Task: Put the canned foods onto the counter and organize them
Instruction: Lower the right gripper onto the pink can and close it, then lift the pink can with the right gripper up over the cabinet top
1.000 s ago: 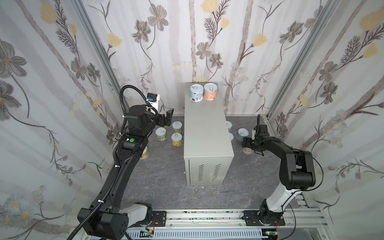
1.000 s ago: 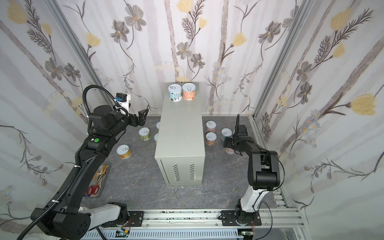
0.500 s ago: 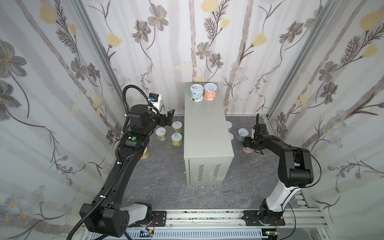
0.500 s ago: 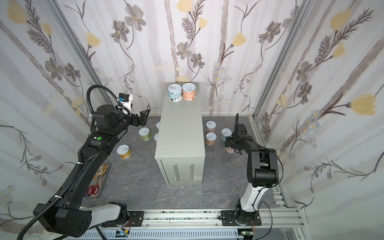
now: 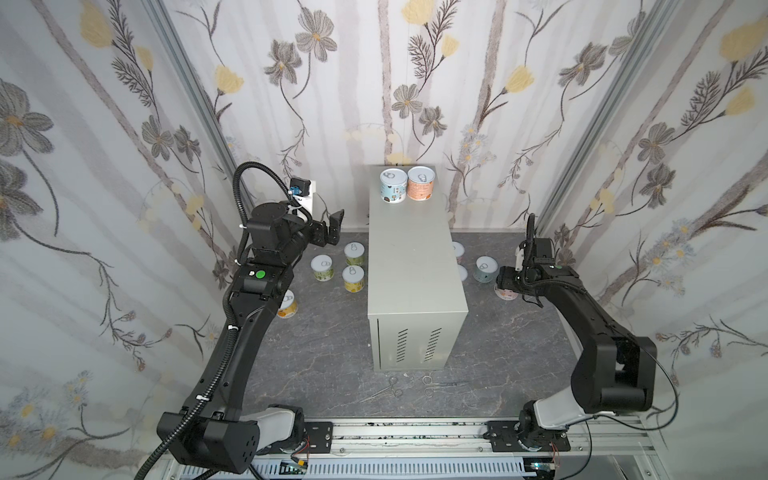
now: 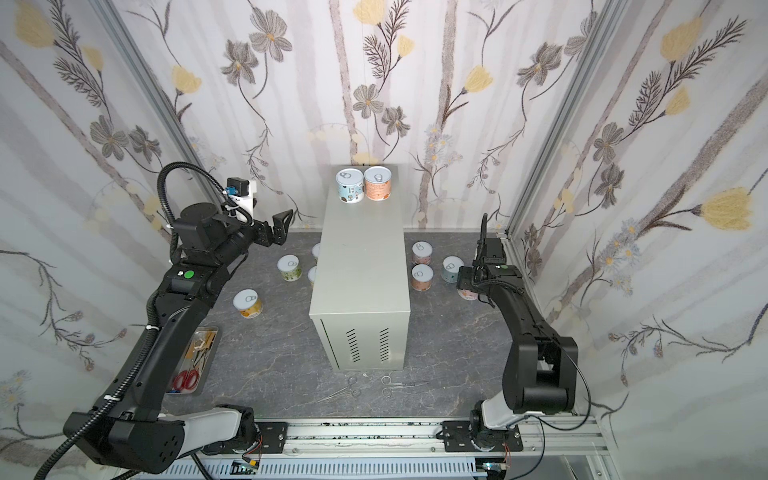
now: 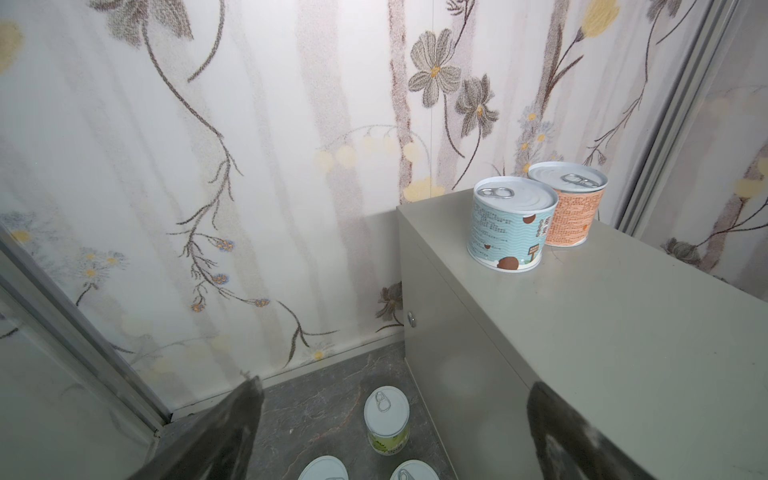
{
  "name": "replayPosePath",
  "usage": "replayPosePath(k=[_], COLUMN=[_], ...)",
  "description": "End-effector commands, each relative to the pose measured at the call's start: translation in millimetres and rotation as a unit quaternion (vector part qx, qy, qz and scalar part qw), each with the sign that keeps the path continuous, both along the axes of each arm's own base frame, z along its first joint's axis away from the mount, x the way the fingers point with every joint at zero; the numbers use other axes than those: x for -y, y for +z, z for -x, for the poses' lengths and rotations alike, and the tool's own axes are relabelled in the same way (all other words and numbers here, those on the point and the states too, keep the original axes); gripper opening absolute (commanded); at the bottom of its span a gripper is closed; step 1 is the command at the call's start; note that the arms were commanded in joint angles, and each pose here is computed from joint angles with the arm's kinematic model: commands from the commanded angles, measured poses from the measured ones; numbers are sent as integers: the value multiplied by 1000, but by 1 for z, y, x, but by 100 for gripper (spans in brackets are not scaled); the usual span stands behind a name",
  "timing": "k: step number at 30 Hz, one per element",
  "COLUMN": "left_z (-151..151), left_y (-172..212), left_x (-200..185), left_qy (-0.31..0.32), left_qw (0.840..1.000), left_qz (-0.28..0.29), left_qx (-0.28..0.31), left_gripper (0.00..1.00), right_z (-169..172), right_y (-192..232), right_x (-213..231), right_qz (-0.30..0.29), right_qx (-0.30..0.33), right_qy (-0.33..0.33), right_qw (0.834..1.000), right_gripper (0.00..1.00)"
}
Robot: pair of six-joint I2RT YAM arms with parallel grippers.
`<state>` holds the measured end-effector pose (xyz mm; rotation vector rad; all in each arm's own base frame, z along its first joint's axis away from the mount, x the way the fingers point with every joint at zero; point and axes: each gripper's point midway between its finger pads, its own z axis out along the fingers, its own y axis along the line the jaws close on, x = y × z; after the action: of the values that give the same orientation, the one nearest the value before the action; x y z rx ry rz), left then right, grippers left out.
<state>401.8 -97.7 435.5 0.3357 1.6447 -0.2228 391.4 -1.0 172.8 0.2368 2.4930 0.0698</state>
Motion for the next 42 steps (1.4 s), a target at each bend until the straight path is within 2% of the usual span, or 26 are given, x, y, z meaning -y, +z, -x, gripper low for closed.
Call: replayPosePath(k=[1,10,17,21,27,42], left_z=[5,10,18,24,34,47], left_y=[5,19,26,28,35,47], left_x=[-5,-8,-5,-6,-6,-3], left_qy=[-1,-7,-17,-19,-24,-36], left_qw=[1000,1000,999,999,999,997], left_qz=[-14,-9,-6,-6,-8,-1], left_qx=[9,28,36,38,49,63], left_gripper=[100,100,100,100,100,100], right_z=[23,49,55,57,58,73], right_y=[39,200,259,274,264,252], right_x=[-8,-53,-109,-140,-185,-233], right_qz=[-7,-9,-23,-25,-27,-21], right_qx=[12,127,159,159,141,129], right_qy=[1,69,141,187,244,314], right_qw=[1000,989,977,969,959,940], right_gripper=[51,50,50,50,50,51])
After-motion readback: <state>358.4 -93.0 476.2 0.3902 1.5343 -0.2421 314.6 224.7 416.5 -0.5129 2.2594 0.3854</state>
